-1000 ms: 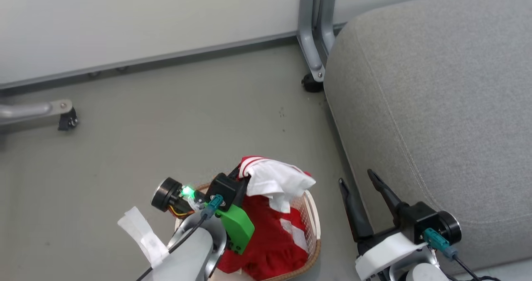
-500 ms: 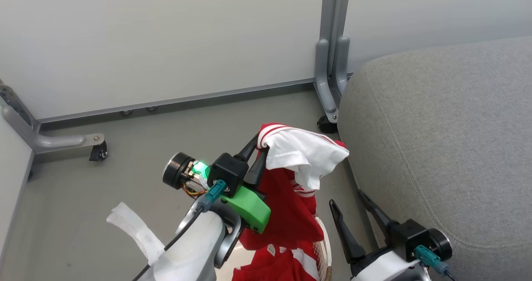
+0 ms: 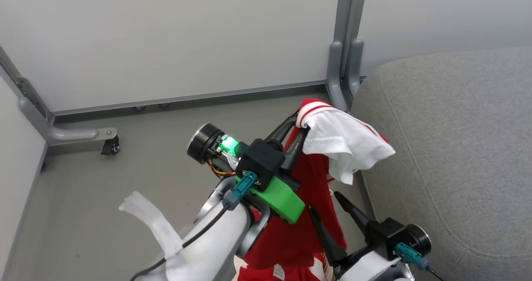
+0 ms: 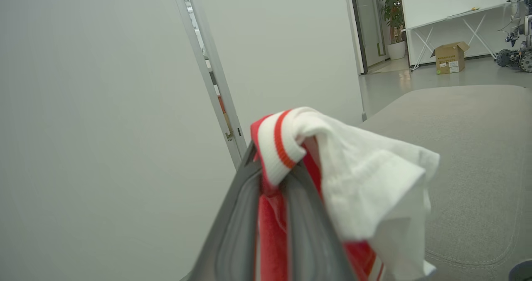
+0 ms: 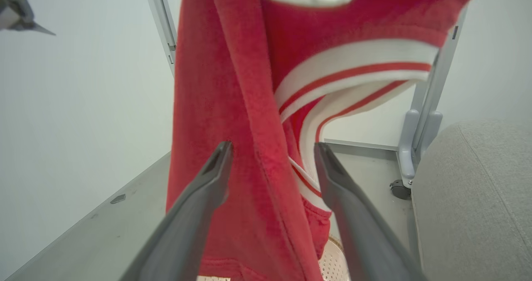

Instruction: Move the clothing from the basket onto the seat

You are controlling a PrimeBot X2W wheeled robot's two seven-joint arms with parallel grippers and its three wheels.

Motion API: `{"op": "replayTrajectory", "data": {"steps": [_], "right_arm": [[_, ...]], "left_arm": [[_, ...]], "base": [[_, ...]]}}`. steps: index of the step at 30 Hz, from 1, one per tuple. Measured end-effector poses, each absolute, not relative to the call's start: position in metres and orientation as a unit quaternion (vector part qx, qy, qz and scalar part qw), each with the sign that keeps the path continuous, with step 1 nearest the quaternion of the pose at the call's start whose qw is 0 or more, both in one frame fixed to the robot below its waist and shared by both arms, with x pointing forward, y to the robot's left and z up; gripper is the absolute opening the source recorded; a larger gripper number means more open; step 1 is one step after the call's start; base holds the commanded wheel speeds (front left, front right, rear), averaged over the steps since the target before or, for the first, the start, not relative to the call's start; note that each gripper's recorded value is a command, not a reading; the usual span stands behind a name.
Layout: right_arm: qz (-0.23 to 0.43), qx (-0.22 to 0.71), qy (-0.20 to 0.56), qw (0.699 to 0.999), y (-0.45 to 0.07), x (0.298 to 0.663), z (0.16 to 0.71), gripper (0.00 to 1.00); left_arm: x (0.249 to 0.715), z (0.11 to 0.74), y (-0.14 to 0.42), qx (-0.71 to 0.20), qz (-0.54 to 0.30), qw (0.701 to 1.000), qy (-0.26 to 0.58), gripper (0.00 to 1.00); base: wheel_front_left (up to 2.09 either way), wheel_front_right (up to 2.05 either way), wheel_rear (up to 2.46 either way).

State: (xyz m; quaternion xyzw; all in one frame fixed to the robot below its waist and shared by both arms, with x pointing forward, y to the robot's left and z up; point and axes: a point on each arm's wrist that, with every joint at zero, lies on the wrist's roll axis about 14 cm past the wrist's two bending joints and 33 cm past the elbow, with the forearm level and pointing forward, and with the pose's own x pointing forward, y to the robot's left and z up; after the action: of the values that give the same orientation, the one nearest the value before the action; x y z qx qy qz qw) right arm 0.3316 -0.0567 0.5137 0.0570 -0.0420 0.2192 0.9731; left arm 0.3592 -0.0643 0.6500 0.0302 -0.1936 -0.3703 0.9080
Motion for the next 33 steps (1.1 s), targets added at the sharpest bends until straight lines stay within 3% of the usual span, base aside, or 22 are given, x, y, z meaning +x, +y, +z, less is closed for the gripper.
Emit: {"op": "replayTrajectory", "data": {"steps": [7,9,10,26,27,28,33], "right_arm": [[0.234,0.055,-0.053,0.969,-0.049,0.337,0.523,1.0],[0.244,0.054,-0.043,0.967,-0.044,0.334,0.517,0.17],[0.247,0.053,-0.039,0.967,-0.043,0.333,0.514,0.0],[0.246,0.05,-0.009,0.968,-0.051,0.327,0.495,0.0],[0.246,0.05,-0.009,0.968,-0.052,0.327,0.495,0.0],[0.245,0.05,-0.009,0.968,-0.052,0.328,0.495,0.0],[0.244,0.051,-0.009,0.969,-0.053,0.329,0.495,0.0]], "left_arm": [[0.341,0.66,-0.075,0.026,-0.393,0.899,-0.193,0.0],[0.34,0.657,-0.075,0.018,-0.394,0.9,-0.184,0.0],[0.34,0.654,-0.075,0.011,-0.394,0.902,-0.176,0.0],[0.361,0.585,-0.062,-0.017,-0.37,0.927,-0.058,0.0],[0.362,0.583,-0.062,-0.017,-0.37,0.927,-0.055,0.22],[0.362,0.581,-0.062,-0.018,-0.37,0.928,-0.051,1.0],[0.365,0.573,-0.06,-0.014,-0.365,0.93,-0.041,1.0]], "base": [[0.0,0.0,0.0],[0.0,0.0,0.0],[0.0,0.0,0.0],[0.0,0.0,0.0],[0.0,0.0,0.0],[0.0,0.0,0.0],[0.0,0.0,0.0]]}}
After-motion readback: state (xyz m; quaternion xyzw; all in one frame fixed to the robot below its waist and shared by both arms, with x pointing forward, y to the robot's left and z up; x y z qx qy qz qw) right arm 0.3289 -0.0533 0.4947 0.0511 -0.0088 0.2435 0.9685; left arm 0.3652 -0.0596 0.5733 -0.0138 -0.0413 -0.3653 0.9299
